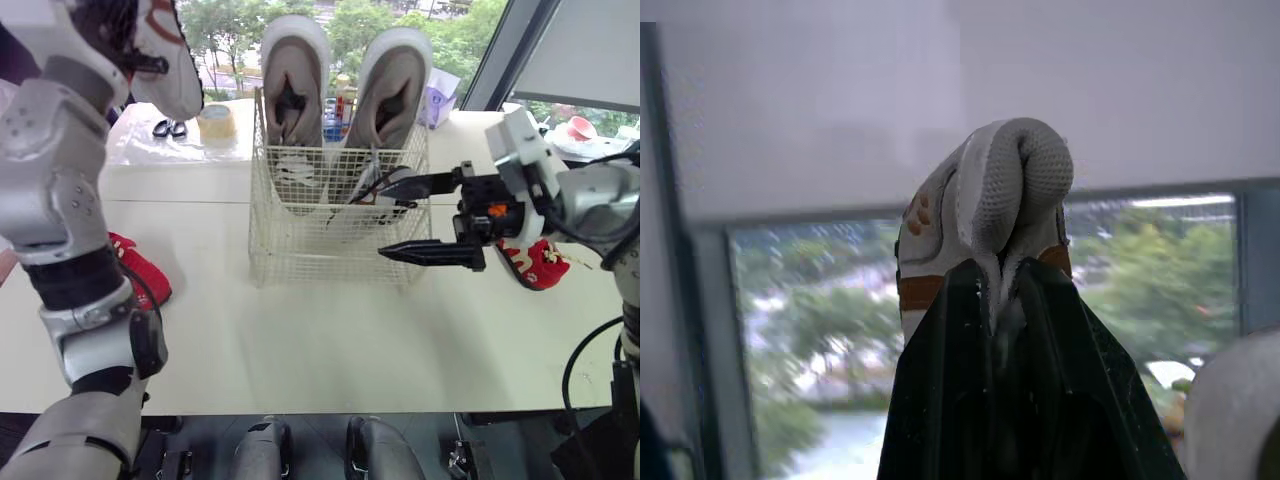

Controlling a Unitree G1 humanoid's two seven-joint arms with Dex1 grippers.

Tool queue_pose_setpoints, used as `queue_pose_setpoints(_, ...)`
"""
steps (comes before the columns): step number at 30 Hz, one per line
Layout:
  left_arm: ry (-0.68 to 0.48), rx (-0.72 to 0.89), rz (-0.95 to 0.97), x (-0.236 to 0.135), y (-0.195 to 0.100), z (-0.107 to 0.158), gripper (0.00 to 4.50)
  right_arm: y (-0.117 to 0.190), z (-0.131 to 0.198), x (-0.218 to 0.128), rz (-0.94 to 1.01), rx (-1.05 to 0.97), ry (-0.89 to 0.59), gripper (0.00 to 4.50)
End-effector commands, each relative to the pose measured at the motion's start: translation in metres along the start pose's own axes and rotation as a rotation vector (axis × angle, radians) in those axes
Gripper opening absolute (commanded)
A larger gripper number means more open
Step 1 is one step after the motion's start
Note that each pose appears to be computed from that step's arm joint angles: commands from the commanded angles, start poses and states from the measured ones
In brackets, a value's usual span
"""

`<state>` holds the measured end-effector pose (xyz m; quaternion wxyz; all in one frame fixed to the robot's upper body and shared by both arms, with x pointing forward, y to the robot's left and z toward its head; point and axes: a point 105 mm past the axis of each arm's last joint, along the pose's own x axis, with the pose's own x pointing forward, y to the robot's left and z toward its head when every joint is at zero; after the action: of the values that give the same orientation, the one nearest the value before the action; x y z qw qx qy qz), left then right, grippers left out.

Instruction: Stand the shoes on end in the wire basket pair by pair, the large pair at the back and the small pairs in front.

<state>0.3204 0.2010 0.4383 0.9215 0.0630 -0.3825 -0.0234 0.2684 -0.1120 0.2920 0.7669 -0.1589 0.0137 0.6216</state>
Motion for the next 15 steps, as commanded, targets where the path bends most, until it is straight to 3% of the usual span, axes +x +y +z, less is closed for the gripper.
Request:
queue_pose_setpoints(1,-0.229,0.123,-0.042,-0.006,-0.033,0.048,0.01,-0.004,0.004,-0.001,0.000,-0.015,0.026,4.50)
queue_pose_setpoints(8,-0.337,0.103,-0.262,-0.027,-0.106,0.031,0.01,-0.003,-0.002,-0.008,-0.008,0.022,0.093,4.50)
queue_pose_setpoints(11,-0.320,0.042,-0.342,-0.041,-0.138,0.017,0.01,-0.002,-0.006,-0.015,-0.044,0.036,0.120,4.50)
queue_pose_setpoints(15,-0.289,-0.004,-0.362,-0.058,-0.155,0.003,0.01,0.004,-0.008,-0.022,-0.087,0.055,0.138,4.50)
